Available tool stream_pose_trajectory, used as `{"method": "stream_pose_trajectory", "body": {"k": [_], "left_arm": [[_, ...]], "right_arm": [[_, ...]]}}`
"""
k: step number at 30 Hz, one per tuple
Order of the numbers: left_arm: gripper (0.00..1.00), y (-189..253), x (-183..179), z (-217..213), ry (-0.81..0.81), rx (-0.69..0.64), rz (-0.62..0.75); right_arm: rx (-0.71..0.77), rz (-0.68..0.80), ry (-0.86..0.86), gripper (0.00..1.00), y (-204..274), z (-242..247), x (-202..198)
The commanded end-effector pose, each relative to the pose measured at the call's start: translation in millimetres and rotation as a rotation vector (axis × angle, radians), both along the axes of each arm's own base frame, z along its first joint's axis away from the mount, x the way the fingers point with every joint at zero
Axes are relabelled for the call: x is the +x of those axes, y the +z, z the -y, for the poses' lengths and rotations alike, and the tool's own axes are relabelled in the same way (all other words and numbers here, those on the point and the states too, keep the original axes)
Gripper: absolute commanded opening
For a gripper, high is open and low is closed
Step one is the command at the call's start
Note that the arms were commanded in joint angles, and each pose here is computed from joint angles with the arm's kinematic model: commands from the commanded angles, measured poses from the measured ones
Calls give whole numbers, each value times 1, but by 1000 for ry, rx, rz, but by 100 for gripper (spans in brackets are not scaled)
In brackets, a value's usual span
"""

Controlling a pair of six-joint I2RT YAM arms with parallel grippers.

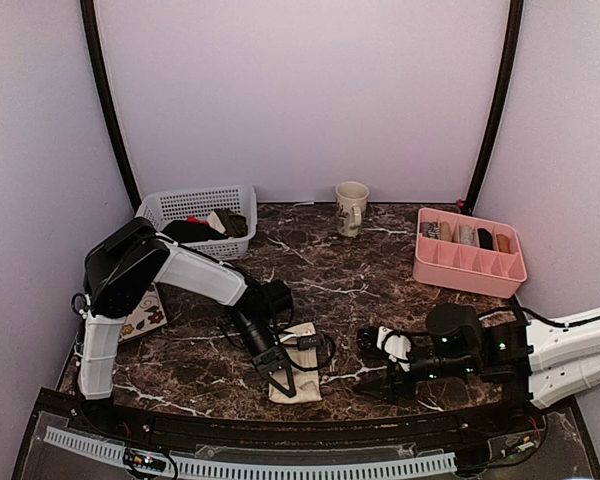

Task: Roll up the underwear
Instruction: Roll the underwear at the center of the board.

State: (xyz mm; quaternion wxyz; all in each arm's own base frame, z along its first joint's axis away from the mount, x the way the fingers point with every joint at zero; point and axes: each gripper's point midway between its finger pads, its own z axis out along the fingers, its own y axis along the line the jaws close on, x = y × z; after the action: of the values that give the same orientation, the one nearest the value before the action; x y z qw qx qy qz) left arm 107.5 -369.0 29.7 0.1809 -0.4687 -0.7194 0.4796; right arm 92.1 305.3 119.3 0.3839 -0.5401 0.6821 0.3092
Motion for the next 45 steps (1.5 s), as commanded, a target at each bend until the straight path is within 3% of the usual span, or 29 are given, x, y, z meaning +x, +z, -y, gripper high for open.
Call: {"method": "stream_pose_trajectory", "body": {"k": [1, 15, 30, 39, 42, 45], "left_arm": [[2, -27, 2, -14, -3, 112, 19], [3, -32, 2, -13, 6, 124, -12], [3, -33, 3, -12, 13, 123, -29], [4, -33, 5, -11, 17, 119, -31], [4, -33, 6, -11, 19, 117, -30], [6, -32, 7, -11, 22, 112, -34]], "right_arm": [[13, 78, 50, 67, 2, -13, -6], [-43, 134, 149, 56, -28, -42, -22], [-63, 245, 229, 54, -37, -91, -17], [-164, 304, 263, 53, -72, -106, -9], [-203, 322, 268, 49, -84, -107, -6], [-246, 326, 263, 38, -95, -104, -2]]}}
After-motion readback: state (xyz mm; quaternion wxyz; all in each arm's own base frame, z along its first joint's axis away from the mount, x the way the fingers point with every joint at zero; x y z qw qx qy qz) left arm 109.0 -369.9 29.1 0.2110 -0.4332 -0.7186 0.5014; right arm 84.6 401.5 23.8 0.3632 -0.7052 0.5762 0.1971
